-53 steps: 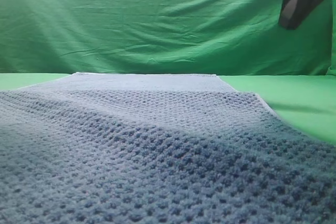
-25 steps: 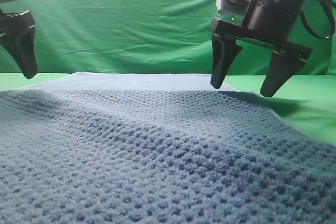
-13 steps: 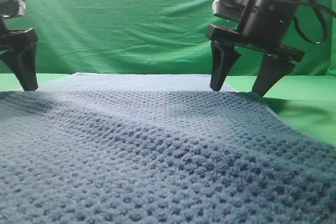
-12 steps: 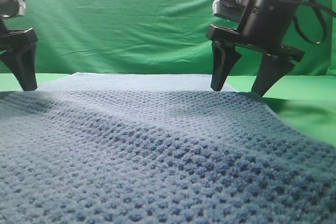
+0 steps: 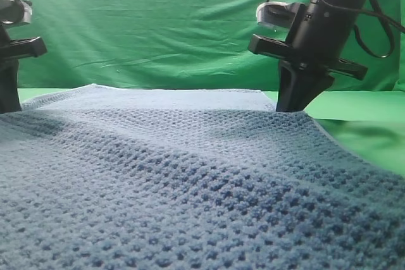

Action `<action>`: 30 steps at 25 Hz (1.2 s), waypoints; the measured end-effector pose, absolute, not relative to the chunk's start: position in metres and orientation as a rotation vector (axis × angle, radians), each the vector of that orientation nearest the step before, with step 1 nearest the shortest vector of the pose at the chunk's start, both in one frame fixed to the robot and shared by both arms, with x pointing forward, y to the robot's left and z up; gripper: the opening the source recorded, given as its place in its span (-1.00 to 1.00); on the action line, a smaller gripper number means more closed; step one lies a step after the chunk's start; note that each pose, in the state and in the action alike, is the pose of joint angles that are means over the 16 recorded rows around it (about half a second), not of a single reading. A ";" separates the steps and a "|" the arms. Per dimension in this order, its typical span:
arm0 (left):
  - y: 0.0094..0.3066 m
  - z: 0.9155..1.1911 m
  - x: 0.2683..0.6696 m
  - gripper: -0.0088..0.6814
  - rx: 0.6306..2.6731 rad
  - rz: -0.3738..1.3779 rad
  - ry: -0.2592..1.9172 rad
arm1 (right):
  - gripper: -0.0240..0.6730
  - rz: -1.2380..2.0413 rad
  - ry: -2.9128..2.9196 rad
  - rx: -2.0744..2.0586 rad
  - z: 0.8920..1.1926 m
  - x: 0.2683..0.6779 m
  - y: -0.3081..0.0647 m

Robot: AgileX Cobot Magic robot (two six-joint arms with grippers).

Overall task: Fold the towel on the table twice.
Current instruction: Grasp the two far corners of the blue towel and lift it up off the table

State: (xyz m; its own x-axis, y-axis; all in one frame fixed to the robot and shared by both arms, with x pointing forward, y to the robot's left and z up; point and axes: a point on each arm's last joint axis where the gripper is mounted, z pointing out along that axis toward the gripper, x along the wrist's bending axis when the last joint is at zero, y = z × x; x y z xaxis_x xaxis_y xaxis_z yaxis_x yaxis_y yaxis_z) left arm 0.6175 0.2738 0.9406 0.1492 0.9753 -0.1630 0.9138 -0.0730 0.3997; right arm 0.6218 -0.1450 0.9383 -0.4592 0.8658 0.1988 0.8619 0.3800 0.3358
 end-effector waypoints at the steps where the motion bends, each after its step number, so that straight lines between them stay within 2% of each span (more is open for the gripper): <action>1: 0.273 0.944 0.618 -0.85 2.023 0.204 1.800 | -0.81 0.630 2.596 1.623 0.942 0.621 -0.145; 4: 0.272 0.958 0.620 -0.95 2.000 0.212 1.782 | -0.91 0.661 2.570 1.593 0.957 0.620 -0.146; 8: 0.270 0.987 0.622 -0.97 1.950 0.245 1.742 | -0.93 0.726 2.512 1.528 0.987 0.618 -0.149; 23: 0.258 1.143 0.611 -0.97 1.618 0.471 1.394 | -0.93 1.088 2.090 1.225 1.142 0.623 -0.165; 30: 0.246 1.183 0.619 -0.97 1.469 0.556 1.193 | -0.93 1.220 1.868 1.112 1.182 0.632 -0.167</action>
State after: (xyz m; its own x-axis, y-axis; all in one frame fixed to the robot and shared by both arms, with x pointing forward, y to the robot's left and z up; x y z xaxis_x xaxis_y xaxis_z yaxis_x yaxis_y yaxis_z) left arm 0.6188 0.2459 1.1830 0.3804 0.8862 -0.2645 0.3675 0.1177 0.9226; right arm 0.6325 -0.1667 1.1823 -0.4396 0.8961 -0.0603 0.3049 0.2121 0.9285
